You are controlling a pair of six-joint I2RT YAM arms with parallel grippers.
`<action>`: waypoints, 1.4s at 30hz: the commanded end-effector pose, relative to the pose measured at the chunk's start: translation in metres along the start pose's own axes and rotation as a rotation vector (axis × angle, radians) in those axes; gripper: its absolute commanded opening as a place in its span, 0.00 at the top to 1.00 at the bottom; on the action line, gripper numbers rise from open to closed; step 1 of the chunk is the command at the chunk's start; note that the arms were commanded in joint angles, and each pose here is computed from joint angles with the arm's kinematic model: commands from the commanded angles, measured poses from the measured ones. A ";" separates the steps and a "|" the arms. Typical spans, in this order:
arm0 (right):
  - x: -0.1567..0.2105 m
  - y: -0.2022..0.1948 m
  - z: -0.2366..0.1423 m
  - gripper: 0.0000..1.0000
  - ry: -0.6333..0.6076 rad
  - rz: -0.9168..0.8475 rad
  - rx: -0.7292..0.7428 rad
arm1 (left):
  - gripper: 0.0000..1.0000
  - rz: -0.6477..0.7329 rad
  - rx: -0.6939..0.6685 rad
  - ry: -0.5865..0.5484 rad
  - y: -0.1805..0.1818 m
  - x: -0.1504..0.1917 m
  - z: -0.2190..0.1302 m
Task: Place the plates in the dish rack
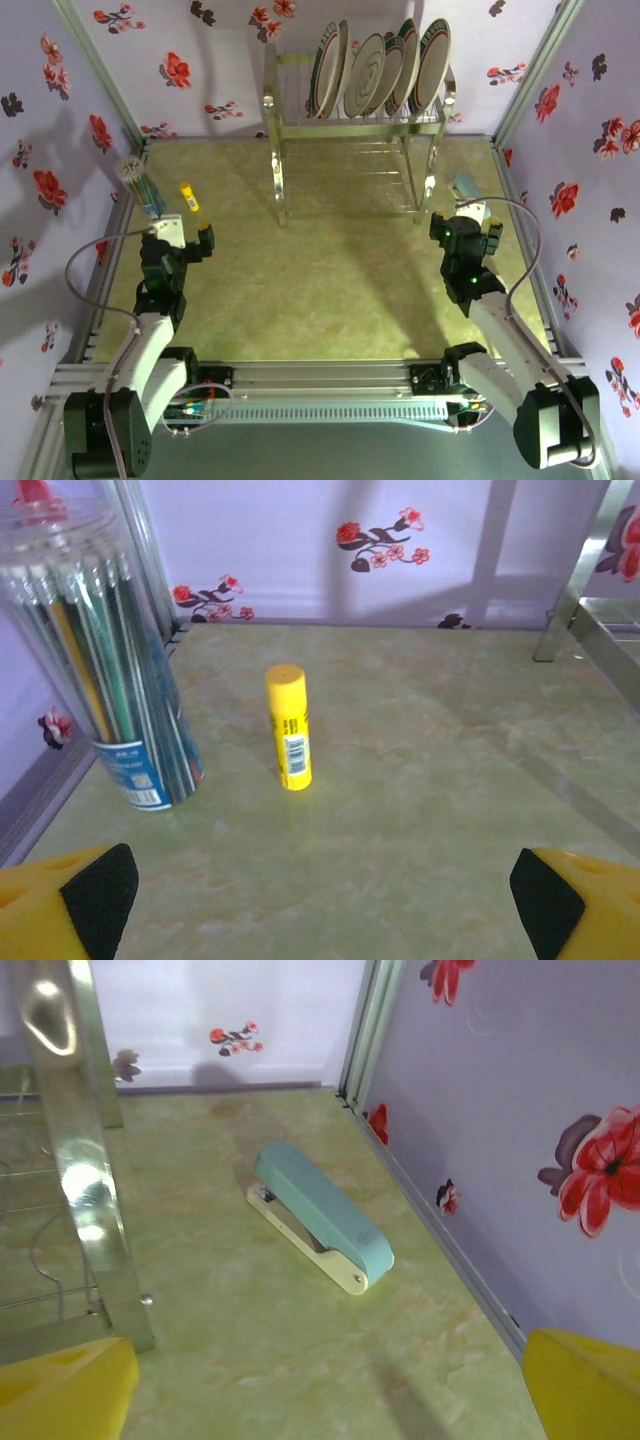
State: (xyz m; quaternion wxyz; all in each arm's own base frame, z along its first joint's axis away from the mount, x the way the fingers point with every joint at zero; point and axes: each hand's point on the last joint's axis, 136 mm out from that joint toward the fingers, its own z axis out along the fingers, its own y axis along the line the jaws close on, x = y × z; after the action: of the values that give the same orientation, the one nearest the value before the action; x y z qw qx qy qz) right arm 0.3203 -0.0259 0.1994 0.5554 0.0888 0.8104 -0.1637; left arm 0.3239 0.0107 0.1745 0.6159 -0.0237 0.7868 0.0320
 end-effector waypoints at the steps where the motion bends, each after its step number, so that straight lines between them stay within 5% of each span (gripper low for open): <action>1: 0.002 -0.002 0.009 0.01 -0.017 0.036 -0.013 | 0.00 -0.027 -0.022 -0.015 0.009 0.003 0.003; 10: 0.010 -0.016 0.039 0.01 -0.047 0.112 -0.039 | 0.00 -0.068 -0.069 0.006 0.029 0.015 0.016; 42: 0.067 0.039 0.085 0.01 -0.048 0.178 -0.249 | 0.00 -0.068 -0.047 0.059 0.017 0.059 0.083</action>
State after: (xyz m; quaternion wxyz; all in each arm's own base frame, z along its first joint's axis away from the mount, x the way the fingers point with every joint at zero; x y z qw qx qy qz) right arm 0.3766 -0.0203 0.0905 0.5599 0.0855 0.8241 -0.0077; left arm 0.3813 0.0367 0.0852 0.5696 -0.0761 0.8180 0.0254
